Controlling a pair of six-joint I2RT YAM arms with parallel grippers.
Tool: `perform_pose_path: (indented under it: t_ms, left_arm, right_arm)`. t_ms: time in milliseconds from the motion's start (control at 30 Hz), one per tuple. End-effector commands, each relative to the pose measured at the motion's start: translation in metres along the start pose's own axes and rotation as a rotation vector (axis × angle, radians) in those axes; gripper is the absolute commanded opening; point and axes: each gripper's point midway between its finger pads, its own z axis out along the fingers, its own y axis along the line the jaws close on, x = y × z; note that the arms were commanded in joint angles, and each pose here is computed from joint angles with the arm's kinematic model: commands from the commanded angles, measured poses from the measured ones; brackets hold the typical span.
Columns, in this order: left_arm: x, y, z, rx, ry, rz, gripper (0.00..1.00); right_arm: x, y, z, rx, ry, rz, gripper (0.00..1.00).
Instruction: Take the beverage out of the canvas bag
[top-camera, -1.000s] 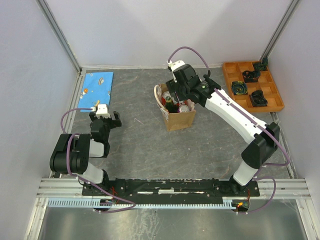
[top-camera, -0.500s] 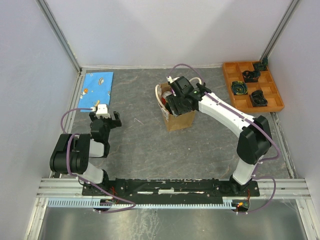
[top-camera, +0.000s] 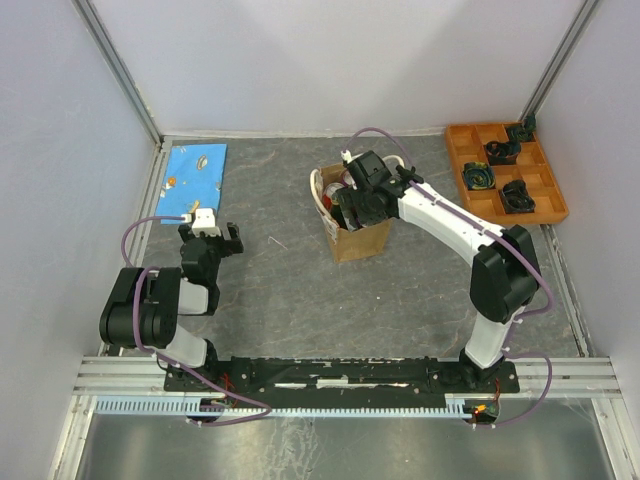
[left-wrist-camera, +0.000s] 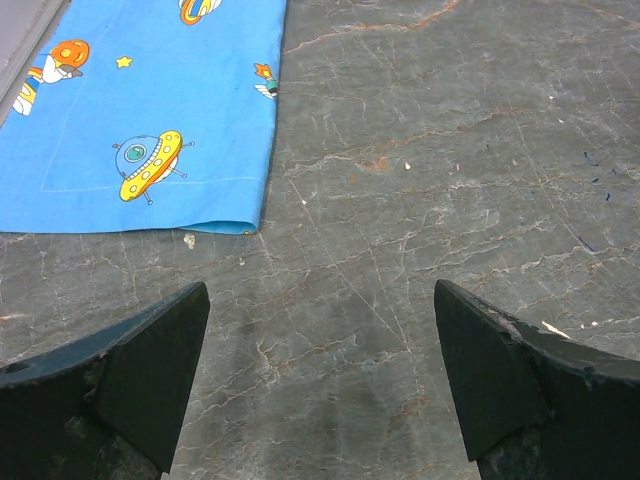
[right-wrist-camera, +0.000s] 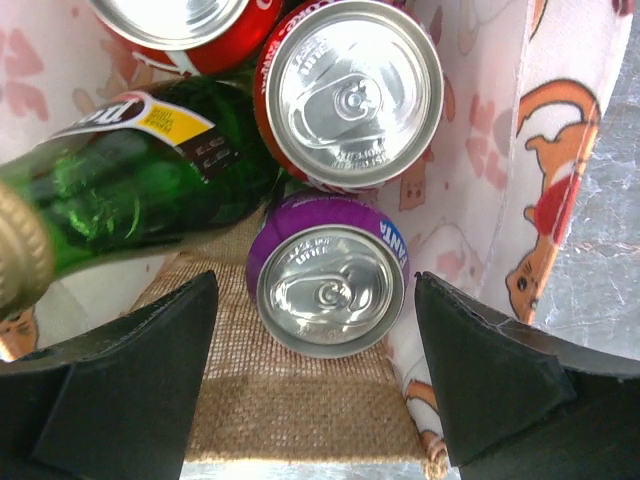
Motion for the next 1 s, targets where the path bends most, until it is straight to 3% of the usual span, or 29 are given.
perform_pose_path:
  t_ms: [0,500,667,767,833,900,933,967]
  left_arm:
    - [-0.017,0.0,0.006,-0.001,-0.053,-0.011,0.99]
    - [-0.017,-0.001,0.006,-0.001,-0.052,-0.011,0.99]
    - [-0.017,0.0,0.006,-0.003,-0.052,-0.011,0.99]
    - [-0.017,0.0,0.006,-0.002,-0.052,-0.01,0.99]
    - [-0.017,0.0,0.006,-0.002,-0.052,-0.011,0.99]
    - [-0.017,0.0,0.006,-0.002,-0.052,-0.01,0.99]
    - [-0.017,0.0,0.006,-0.002,-0.052,-0.011,0.99]
    - [-0.016,-0.001,0.006,-0.001,-0.051,-0.01,0.99]
  right_arm:
    - [0.012,-0.007,0.016,-0.011,0.054,0.029,0.88]
    - [0.045,-0.007,0.041,-0.012,0.186,0.015,0.83]
    - [0.059,-0.008,0.043,-0.003,0.234,0.018,0.75]
    - [0.063,-0.009,0.042,0.0,0.248,0.014,0.61]
    - [0.063,-0.01,0.04,0.004,0.247,0.009,0.41]
    - [0.057,-0.012,0.038,0.014,0.235,0.004,0.09]
    - [0.054,-0.013,0.037,0.018,0.228,0.002,0.01]
    - [0.05,-0.013,0.035,0.017,0.216,0.0,0.0]
